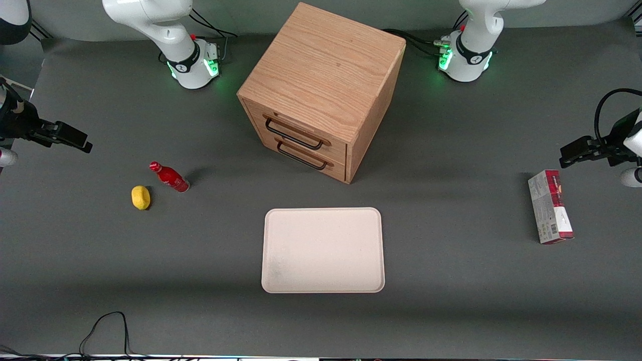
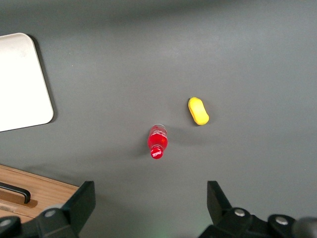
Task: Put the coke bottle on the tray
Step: 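Move the right gripper down over the red Coca-Cola bottle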
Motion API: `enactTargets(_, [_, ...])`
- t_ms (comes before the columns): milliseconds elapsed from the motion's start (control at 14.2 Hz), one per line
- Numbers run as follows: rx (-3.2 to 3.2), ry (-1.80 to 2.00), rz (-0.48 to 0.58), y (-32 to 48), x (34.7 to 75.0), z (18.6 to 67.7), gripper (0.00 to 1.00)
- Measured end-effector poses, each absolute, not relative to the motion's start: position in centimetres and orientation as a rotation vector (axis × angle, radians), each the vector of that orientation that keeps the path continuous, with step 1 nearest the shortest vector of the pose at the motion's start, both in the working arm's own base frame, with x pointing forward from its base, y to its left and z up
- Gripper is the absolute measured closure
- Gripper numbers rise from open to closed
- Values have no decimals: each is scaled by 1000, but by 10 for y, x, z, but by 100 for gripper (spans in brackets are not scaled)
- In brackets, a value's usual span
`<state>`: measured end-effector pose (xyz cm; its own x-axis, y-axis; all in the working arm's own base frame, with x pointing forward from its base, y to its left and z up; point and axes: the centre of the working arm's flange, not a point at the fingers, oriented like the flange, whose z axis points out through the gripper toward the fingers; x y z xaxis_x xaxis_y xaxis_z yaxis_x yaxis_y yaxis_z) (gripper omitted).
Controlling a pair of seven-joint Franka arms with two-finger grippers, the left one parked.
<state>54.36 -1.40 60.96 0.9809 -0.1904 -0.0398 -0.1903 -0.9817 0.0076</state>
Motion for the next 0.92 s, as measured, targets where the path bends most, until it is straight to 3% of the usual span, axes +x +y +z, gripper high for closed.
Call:
enactTargets(493, [3118,-286,-121,-9,544,593,0])
enactTargets(634, [3117,-269,-148,-3,545,561,0])
enactTargets(915, [3129,-250,-71,2,529,463,0])
